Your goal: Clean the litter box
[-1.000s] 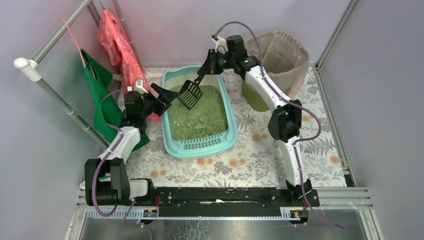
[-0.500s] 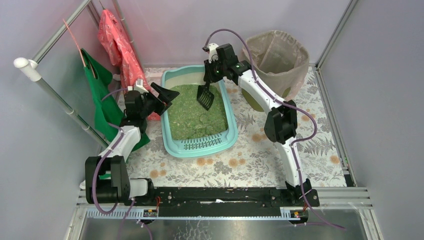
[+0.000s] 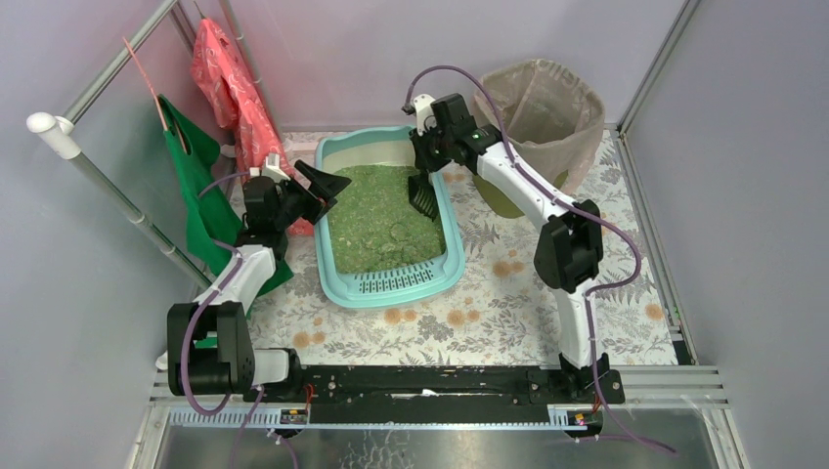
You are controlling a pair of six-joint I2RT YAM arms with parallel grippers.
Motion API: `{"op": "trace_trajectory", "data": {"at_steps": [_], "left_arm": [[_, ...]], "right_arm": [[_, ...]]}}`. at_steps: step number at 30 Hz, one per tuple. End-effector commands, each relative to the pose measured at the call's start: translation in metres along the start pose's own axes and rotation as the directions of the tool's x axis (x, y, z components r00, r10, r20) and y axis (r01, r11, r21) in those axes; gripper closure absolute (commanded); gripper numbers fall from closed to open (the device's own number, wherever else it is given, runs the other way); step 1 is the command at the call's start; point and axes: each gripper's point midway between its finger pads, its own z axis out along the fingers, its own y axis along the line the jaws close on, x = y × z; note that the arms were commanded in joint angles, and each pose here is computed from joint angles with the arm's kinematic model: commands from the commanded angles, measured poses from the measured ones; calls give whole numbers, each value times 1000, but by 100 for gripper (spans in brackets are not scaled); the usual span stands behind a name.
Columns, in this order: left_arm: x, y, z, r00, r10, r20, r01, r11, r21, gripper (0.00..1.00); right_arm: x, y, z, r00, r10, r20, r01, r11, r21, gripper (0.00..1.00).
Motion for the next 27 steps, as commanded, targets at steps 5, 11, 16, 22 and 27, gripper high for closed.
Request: {"op": "trace_trajectory", "data": {"at_steps": [5,11,16,22,27], "left_arm": [[7,27,-3,1000,-21,-2,21,997,-73,3],[10,29,-5,1000,-19,-4,19,997,-77,3],[10,30,-4,1000,-24,-8,24,997,-76,3],[11,32,-3,1000,-28,-8,27,997,-76,3],[12,32,-2,999,-31,-11,30,997,-74,3]], "right_arm": [[12,38,-13,999,45,-23,-48,987,-153,100],[24,55,4,990,123,-72,-137,962,-237,100],[22,68,7,979,175,-100,-197,938,-285,100],[17,87,1,953,259,-160,-301,883,-361,100],[35,88,4,922,298,-247,-369,871,-325,100]]}}
